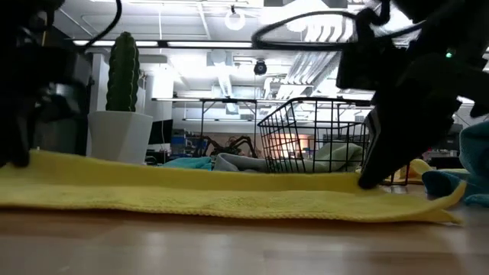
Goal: Fold microfiber towels
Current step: Fold the bottom yellow microfiber towel
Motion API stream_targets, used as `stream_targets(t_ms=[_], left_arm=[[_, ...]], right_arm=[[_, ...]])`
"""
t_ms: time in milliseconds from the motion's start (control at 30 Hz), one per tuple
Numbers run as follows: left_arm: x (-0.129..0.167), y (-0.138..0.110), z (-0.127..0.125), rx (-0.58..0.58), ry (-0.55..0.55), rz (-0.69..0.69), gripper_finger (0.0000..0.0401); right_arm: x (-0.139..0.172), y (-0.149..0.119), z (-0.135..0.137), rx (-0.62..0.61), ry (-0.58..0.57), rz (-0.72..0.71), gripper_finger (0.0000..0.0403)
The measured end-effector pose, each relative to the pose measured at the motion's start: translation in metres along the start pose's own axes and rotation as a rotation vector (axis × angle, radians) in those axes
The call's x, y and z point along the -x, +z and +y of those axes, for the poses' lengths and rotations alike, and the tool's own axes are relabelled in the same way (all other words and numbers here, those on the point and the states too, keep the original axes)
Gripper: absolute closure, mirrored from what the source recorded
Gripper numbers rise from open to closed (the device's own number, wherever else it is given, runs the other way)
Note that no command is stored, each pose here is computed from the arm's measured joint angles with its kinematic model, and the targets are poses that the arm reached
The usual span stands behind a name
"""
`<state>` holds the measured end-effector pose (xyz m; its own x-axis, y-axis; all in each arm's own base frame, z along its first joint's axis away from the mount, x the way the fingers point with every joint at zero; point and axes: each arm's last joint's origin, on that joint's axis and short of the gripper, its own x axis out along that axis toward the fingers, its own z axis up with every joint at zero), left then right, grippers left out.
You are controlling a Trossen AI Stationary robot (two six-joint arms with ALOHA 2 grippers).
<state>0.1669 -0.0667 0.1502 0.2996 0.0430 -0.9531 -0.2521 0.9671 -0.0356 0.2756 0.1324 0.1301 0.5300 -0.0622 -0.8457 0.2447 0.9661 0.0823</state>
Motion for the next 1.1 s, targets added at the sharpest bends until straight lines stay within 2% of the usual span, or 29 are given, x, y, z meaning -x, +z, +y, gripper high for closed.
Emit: stream_targets(t_ms=[167, 367, 500, 667, 833, 1100], left_arm=[[0.019, 0.001, -0.002, -0.045, 0.070, -0.085, 0.0397], [0.026, -0.004, -0.008, -0.151, 0.149, -0.184, 0.0399], [0.026, -0.012, -0.018, -0.225, 0.174, -0.217, 0.0400], [0.029, -0.024, -0.030, -0.288, 0.192, -0.283, 0.0400], [0.034, -0.034, -0.038, -0.348, 0.237, -0.385, 0.0401], [0.027, -0.042, -0.033, -0.371, 0.303, -0.429, 0.0401]], right_arm=[[0.018, 0.009, 0.013, 0.050, -0.015, -0.034, 0.0401], [0.034, 0.014, 0.034, 0.135, -0.002, -0.080, 0.0402], [0.041, 0.010, 0.046, 0.208, -0.003, -0.115, 0.0402], [0.047, 0.000, 0.057, 0.225, -0.007, -0.140, 0.0402], [0.053, -0.011, 0.062, 0.252, -0.072, -0.185, 0.0403], [0.054, -0.012, 0.058, 0.269, -0.181, -0.244, 0.0403]])
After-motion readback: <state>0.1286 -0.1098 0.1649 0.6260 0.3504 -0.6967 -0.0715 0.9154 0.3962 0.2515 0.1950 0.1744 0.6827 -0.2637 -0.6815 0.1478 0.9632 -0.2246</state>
